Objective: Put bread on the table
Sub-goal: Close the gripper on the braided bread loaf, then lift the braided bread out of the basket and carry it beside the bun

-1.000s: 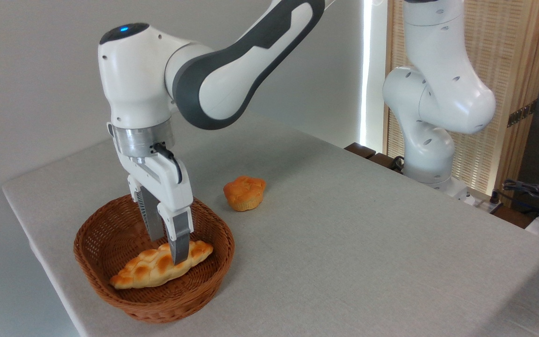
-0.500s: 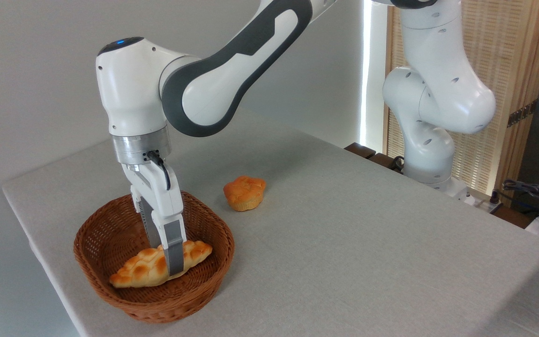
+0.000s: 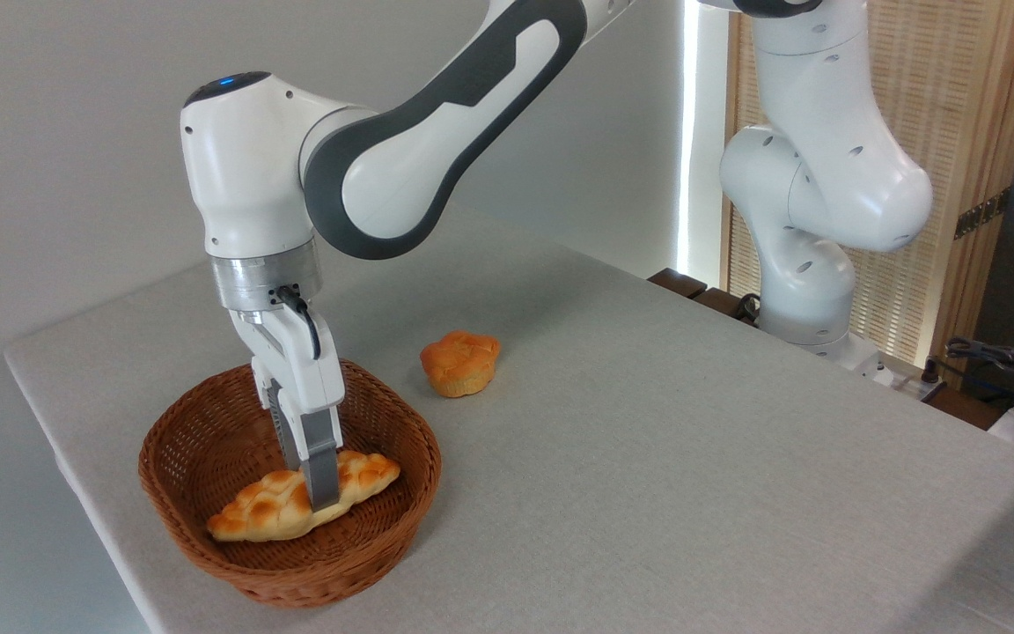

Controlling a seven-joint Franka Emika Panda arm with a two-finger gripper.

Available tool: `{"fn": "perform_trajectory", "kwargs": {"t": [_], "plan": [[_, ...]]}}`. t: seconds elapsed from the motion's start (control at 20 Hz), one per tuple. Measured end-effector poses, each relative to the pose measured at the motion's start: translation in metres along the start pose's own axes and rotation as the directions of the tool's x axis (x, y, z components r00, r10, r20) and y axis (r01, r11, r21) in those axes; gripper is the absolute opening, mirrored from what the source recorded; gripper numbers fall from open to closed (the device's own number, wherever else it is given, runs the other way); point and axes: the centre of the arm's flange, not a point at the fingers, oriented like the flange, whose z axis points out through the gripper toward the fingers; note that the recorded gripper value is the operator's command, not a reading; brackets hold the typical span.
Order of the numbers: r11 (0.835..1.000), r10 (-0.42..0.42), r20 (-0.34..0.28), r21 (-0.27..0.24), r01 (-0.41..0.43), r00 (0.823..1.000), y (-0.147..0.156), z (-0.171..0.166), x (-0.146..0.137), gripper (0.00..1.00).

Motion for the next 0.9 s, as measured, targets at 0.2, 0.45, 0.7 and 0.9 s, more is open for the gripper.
{"fn": "perform_trajectory", "kwargs": {"t": [0.2, 0.45, 0.7, 0.9], "plan": [[1.0, -0.003, 0.0, 0.0, 0.003, 1.0, -0.001, 0.0, -0.001, 0.0], [1.0, -0.006, 0.002, -0.003, 0.006, 1.0, -0.002, 0.0, -0.002, 0.0], [0.997, -0.063, -0.039, -0.044, 0.061, 0.997, -0.009, -0.007, -0.003, 0.0], [0.98, -0.18, -0.119, -0.11, 0.167, 0.976, -0.032, -0.029, -0.01, 0.0]]}}
